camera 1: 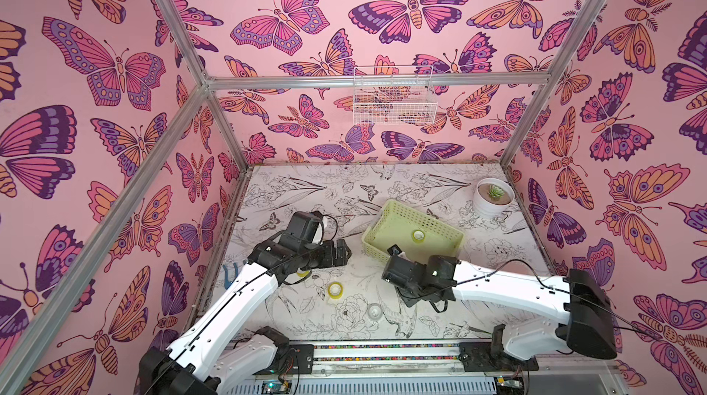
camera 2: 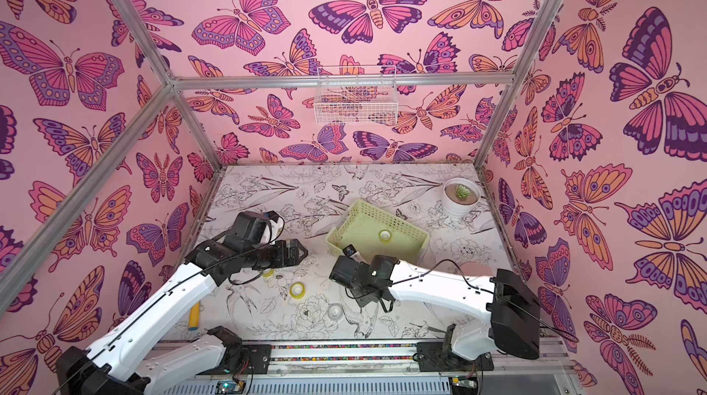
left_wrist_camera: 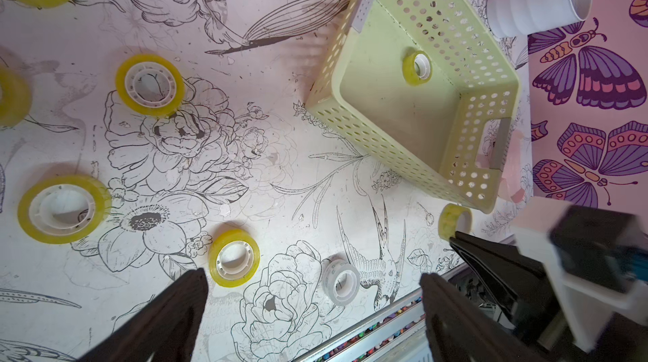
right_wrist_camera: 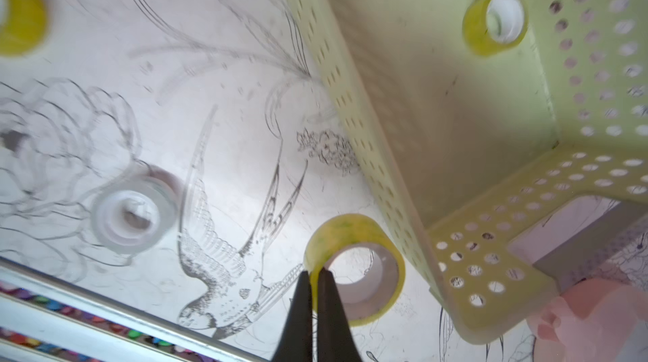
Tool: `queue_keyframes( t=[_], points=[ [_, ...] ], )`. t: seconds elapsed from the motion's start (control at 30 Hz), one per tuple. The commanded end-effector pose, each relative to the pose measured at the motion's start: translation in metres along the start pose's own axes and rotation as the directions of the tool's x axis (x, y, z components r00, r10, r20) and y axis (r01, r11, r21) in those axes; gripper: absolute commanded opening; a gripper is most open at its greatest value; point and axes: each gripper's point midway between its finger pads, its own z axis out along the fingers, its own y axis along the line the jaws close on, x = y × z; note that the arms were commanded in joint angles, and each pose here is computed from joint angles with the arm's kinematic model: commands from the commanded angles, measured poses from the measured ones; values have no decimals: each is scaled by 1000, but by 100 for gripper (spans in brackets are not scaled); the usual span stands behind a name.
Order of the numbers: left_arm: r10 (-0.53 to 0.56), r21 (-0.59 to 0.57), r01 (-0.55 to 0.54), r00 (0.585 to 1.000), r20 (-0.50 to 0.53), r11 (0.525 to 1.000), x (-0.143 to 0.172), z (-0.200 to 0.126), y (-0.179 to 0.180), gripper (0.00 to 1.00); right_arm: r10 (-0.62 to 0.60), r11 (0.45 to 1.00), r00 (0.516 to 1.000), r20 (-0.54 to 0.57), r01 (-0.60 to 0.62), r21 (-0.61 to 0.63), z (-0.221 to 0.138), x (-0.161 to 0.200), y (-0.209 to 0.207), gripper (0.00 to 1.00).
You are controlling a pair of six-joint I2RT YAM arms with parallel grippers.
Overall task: Put the transparent tape into the storage box
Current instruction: Pick up the tape at the center of the board, then place the tape in the storage box.
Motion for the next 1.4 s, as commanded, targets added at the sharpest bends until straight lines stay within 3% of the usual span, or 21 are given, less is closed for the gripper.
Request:
queue_keyframes(
  t=[0.0, 0.2, 0.47, 0.6, 0.9, 0.97, 1.1, 1.37],
  points=[
    [35, 3, -36, 999, 19, 999, -7, -3, -5, 100, -42, 998, 999, 25, 41, 57, -23, -15, -17, 0],
    [33, -3, -33, 999, 20, 999, -10, -1, -5, 100, 111, 992, 993, 39, -113, 49, -19, -44, -62, 0],
    [-1, -3, 1, 1000, 4, 1000, -10, 4, -6, 100, 352, 936, 933, -74, -349, 48, 48, -39, -126, 0],
    [-19, -13, 19, 1000, -4, 1000, -9, 6, -3, 100, 396, 918, 902, -172, -385, 95, 84, -31, -146, 0],
    [-45, -9, 45, 998, -35, 999, -3, 12, -4, 100, 411, 911, 881, -233, -386, 146, 130, -26, -161, 2],
    [-45, -8, 45, 998, -40, 999, -1, 13, -4, 100, 410, 911, 882, -233, -387, 140, 132, -26, -160, 10],
    [-51, -17, 50, 998, -40, 999, 1, 13, -3, 100, 407, 913, 893, -193, -392, 113, 121, -33, -160, 41],
    [-26, -40, 24, 998, -52, 999, 9, 19, -6, 96, 400, 916, 913, -79, -400, 19, 66, -52, -158, 73]
  ],
)
